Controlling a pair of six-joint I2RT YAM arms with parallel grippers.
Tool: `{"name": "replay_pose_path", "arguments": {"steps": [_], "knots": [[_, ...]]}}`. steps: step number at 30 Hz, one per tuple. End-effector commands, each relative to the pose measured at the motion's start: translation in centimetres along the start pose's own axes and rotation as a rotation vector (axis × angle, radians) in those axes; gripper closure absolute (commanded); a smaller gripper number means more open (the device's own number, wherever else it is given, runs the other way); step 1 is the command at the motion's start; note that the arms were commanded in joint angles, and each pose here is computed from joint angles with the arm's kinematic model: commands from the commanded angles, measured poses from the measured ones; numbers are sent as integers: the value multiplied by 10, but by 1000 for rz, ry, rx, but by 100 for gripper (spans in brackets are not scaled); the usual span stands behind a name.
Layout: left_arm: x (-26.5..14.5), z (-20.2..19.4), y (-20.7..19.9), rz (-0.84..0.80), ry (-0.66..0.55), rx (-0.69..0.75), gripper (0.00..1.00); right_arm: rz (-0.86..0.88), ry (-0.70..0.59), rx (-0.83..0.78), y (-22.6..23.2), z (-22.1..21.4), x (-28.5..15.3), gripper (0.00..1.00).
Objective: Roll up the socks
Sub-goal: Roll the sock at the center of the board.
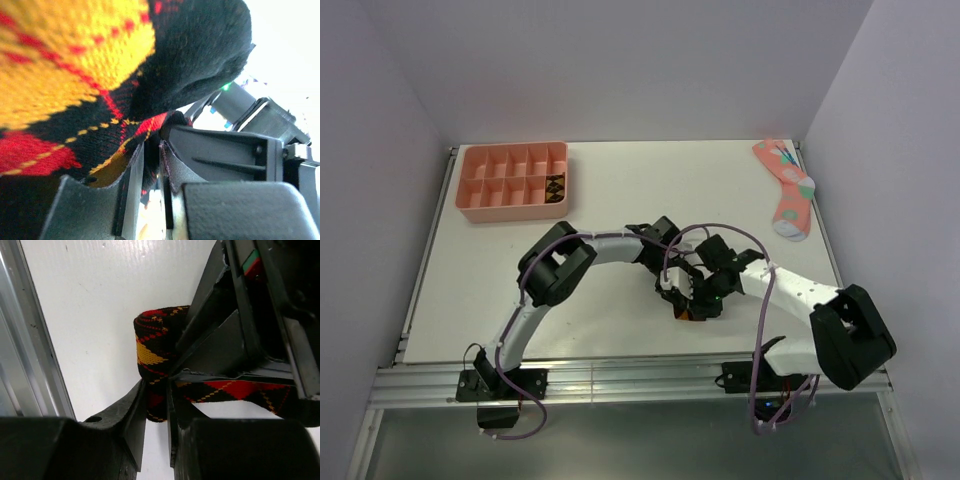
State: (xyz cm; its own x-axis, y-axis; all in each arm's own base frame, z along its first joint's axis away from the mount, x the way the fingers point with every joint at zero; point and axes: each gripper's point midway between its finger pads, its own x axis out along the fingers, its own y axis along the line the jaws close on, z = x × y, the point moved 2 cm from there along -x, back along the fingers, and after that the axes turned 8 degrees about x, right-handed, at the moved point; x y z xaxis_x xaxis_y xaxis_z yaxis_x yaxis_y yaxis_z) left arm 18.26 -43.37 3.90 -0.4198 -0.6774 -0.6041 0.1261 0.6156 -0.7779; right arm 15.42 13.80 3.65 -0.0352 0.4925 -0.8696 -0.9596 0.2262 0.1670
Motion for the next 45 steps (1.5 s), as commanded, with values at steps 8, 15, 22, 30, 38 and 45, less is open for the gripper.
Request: {"name": "replay_pose_path", "arguments": {"steps": [8, 15, 22, 30, 38, 45], "knots": [[-13, 49, -5, -9, -337, 16, 75, 243, 73, 101, -1, -16, -19, 76], [-8, 52, 18, 84, -399, 151, 75, 378, 66, 126, 1, -7, -18, 75], [-38, 69, -2, 92, -601, 391, 68, 438, 99, 169, -3, -6, -14, 75], [-54, 74, 0, 136, -717, 479, 67, 494, 113, 208, -5, -4, -12, 75], [-81, 59, -4, 120, -876, 548, 65, 561, 131, 271, -10, -6, -11, 75], [-85, 45, -3, 80, -913, 626, 66, 612, 131, 345, -25, -2, -13, 75]]}}
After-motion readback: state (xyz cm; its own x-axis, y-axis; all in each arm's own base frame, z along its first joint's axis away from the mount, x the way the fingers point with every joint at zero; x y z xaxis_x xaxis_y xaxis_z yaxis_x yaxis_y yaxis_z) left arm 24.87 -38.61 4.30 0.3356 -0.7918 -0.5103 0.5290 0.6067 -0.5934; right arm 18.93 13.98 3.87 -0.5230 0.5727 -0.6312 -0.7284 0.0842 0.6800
